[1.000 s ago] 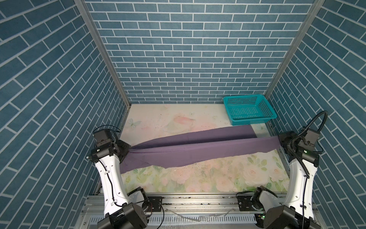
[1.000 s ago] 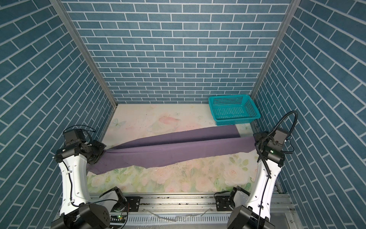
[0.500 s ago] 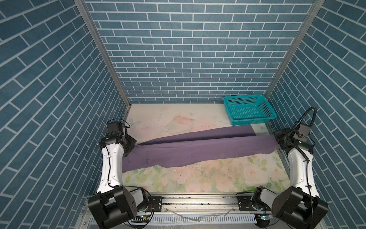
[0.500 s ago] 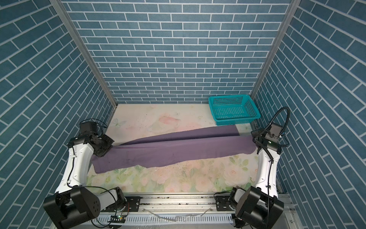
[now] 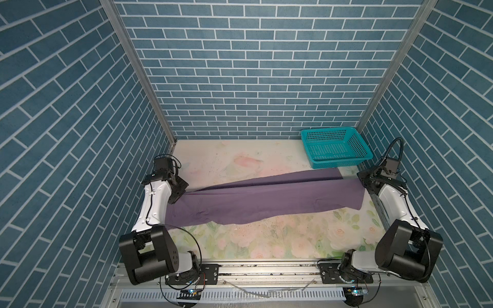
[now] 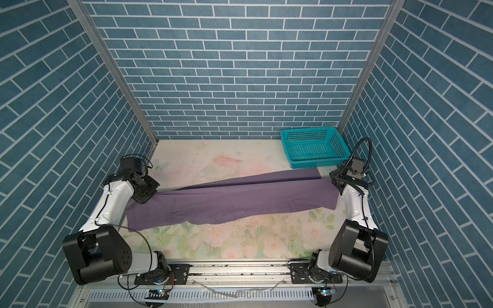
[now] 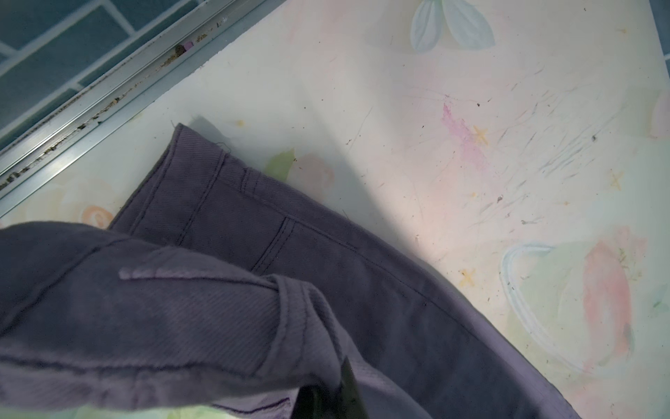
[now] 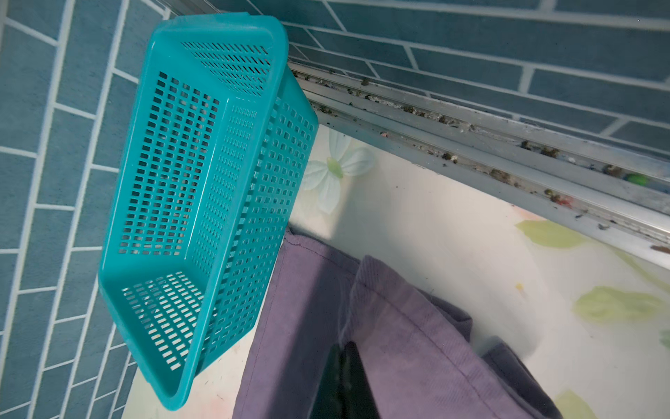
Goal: Fold and stack the trousers
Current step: Fold the trousers at the center of the table.
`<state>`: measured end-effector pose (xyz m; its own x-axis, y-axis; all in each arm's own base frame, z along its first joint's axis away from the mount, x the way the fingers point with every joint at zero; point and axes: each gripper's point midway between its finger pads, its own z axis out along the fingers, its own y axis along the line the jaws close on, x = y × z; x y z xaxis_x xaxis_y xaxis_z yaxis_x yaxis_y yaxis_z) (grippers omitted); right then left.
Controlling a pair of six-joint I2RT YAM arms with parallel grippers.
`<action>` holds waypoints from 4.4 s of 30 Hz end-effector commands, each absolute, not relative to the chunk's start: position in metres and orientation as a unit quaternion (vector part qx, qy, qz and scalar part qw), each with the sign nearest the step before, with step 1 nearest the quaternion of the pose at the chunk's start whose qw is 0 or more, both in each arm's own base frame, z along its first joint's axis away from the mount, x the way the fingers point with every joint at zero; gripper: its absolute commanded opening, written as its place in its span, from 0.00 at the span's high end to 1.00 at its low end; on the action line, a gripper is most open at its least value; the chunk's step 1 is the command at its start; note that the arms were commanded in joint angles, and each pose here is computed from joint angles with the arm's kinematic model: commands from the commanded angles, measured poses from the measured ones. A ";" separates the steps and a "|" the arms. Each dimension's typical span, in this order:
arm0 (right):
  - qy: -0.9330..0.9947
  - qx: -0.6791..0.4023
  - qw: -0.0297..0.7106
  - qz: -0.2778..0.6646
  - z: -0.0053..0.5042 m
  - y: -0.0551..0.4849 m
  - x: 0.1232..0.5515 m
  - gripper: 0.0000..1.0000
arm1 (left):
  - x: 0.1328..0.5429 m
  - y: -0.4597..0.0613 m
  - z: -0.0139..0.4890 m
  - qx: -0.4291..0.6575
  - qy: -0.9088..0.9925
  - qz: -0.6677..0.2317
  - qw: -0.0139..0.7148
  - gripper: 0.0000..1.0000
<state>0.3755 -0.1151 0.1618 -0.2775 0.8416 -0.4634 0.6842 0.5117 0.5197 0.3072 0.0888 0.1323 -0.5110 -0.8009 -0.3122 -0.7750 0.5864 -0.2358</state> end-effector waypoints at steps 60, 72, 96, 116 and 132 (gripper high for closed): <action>0.833 0.346 0.431 0.037 0.168 -0.097 0.465 0.68 | 0.349 0.137 0.125 -0.471 0.846 0.095 0.229 0.38; 0.866 0.298 0.400 0.018 0.153 -0.084 0.446 0.69 | 0.417 0.153 0.068 -0.463 0.864 0.099 0.170 0.32; 0.868 0.295 0.399 0.033 0.131 -0.082 0.465 0.68 | 0.386 0.139 0.019 -0.441 0.888 0.129 0.028 0.55; 0.847 0.309 0.429 0.058 0.132 -0.079 0.466 0.69 | 0.310 0.130 0.147 -0.420 0.891 0.152 0.079 1.00; 0.830 0.315 0.448 0.107 0.144 -0.068 0.471 0.69 | 0.201 0.111 0.177 -0.423 0.888 0.171 0.061 1.00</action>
<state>0.4732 -0.0735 0.1326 -0.4311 0.5926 -0.6805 0.4483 0.7951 0.4084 0.2182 0.1073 0.1777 -0.6236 -0.7320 -0.2742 -0.7814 0.5940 0.1912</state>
